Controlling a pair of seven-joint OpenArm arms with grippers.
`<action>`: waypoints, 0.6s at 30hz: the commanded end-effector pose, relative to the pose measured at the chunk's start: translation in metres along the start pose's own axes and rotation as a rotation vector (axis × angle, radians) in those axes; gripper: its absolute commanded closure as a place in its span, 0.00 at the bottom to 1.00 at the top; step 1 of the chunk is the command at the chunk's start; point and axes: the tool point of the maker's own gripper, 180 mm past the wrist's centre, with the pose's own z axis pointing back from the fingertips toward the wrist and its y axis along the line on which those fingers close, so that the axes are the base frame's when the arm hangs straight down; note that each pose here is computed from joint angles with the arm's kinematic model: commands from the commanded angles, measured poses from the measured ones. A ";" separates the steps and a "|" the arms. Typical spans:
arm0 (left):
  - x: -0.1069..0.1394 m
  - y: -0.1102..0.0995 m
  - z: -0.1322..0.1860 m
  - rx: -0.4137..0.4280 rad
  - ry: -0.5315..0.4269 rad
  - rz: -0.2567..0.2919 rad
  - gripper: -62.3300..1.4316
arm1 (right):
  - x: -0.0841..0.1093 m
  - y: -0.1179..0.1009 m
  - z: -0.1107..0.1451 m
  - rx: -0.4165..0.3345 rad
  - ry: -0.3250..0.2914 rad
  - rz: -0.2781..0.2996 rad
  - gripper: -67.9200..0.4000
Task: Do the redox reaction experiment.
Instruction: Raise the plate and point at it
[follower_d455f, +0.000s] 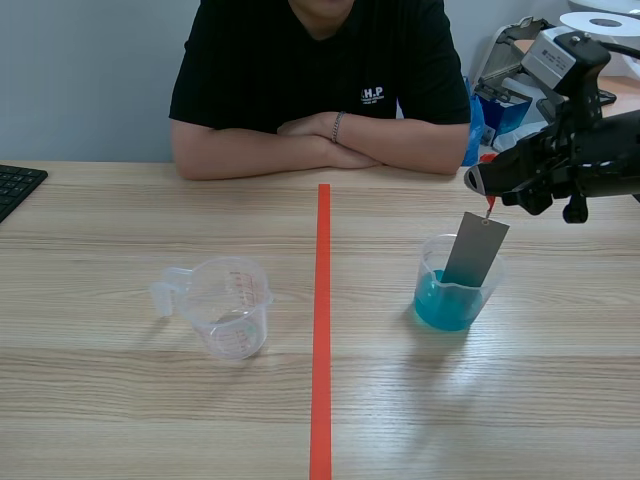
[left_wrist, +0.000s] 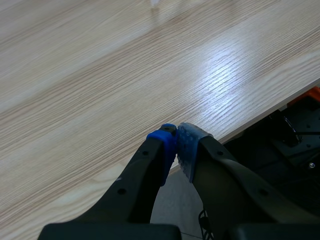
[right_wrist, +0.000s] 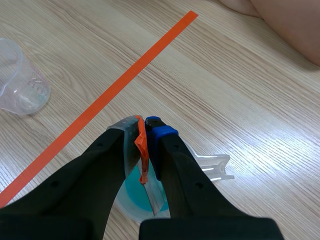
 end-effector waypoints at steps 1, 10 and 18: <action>0.004 0.005 0.001 0.012 -0.017 -0.005 0.91 | 0.013 -0.001 0.005 0.003 -0.030 0.031 0.97; 0.004 0.005 0.001 0.012 -0.017 -0.004 0.91 | 0.047 0.013 0.024 0.052 -0.096 0.088 0.97; 0.004 0.005 0.001 0.012 -0.017 -0.004 0.91 | 0.069 0.027 0.042 0.099 -0.127 0.146 0.97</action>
